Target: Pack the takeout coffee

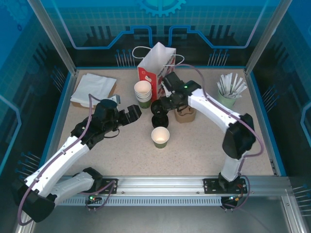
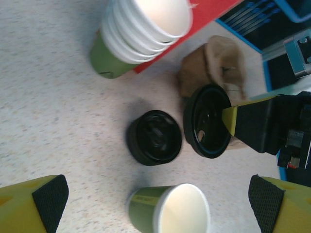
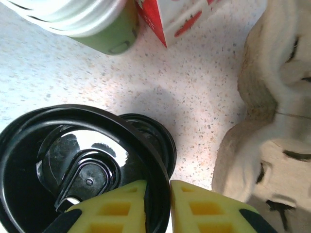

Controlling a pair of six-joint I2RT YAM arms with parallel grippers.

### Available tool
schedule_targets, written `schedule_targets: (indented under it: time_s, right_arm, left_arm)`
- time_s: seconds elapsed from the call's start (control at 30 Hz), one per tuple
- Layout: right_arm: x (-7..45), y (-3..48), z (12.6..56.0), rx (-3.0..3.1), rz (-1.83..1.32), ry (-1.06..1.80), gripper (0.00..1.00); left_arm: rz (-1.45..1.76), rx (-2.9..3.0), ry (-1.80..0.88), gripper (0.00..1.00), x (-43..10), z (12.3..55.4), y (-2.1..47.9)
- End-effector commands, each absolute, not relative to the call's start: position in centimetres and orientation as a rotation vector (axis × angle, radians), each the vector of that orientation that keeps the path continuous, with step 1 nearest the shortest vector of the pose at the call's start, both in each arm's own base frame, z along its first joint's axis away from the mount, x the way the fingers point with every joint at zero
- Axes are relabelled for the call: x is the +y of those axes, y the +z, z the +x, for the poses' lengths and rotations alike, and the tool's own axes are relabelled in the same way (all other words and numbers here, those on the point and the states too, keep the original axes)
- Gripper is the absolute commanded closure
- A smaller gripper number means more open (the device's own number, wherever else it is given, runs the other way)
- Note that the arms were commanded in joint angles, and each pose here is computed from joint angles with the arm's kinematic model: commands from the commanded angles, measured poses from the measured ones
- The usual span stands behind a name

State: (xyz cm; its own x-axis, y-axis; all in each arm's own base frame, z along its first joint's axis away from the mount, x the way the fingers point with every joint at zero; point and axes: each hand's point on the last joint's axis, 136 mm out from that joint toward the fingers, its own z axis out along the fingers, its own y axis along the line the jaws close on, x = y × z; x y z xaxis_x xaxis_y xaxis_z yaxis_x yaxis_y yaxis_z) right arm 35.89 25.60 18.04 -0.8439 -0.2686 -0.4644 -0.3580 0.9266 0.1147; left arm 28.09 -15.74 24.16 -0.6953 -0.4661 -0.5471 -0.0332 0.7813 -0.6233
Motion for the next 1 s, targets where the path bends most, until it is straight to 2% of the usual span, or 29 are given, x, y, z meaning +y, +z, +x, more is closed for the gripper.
schedule_targets:
  time_s: [0.0, 0.3, 0.43, 0.63, 0.8, 0.97]
  right_arm:
    - [25.4, 21.7, 35.4, 2.485, -0.460, 0.366, 0.82]
    - [21.9, 25.7, 32.5, 2.239, -0.390, 0.585, 0.83]
    - [21.0, 26.5, 31.4, 2.196, -0.388, 0.645, 0.83]
    - [20.7, 27.6, 30.3, 2.148, -0.412, 0.678, 0.84]
    - [20.8, 27.9, 30.0, 2.141, -0.408, 0.699, 0.84]
    - [21.0, 27.9, 30.0, 2.138, -0.402, 0.717, 0.83]
  left_arm:
    - [-0.199, 2.146, -0.948, 0.01, -18.6, 28.6, 28.5]
    - [0.026, 2.094, -1.319, 0.01, -25.7, 29.1, 32.9]
    - [0.119, 2.119, -1.359, 0.01, -28.7, 29.2, 33.3]
    - [0.099, 2.152, -1.328, 0.03, -30.1, 30.3, 32.3]
    - [0.139, 2.185, -1.340, 0.11, -31.6, 30.1, 31.9]
    - [0.146, 2.200, -1.325, 0.24, -31.9, 30.2, 31.5]
